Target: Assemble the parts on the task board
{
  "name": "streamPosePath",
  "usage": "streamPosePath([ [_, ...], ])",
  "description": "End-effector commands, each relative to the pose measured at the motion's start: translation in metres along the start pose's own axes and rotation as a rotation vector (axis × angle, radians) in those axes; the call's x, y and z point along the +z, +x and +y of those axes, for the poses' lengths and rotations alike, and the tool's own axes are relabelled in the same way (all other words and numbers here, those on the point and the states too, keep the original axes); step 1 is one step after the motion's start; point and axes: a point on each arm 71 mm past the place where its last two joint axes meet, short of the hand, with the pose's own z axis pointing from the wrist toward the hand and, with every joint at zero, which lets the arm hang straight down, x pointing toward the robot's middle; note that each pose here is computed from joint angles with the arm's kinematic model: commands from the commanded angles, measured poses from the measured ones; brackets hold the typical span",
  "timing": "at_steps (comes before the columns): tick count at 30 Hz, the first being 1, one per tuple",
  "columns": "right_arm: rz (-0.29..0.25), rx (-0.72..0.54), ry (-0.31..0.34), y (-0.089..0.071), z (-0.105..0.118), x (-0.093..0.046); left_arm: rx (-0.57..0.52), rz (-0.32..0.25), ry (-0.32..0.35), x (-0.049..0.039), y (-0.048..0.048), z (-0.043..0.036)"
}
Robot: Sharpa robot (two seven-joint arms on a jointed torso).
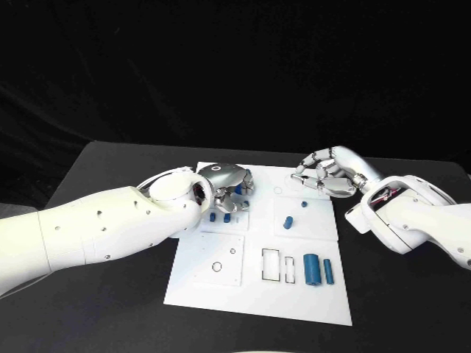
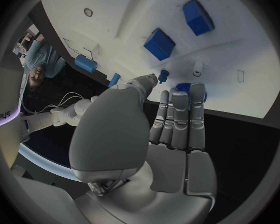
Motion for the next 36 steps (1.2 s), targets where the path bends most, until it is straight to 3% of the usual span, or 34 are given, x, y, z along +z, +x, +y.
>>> streamPosePath([
  [1, 0.003, 0.001, -0.010, 0.0011, 0.0009, 0.0000, 0.050, 0.062, -0.020, 0.0015, 0.0049, -0.0006],
  [13, 0.004, 0.002, -0.011, 0.0018, 0.0013, 0.0003, 0.043, 0.085, -0.018, 0.0062, 0.0074, -0.0045],
  [36, 0.005, 0.002, -0.011, 0.0021, 0.0014, 0.0003, 0.019, 0.093, -0.014, 0.0098, 0.0087, -0.0047],
])
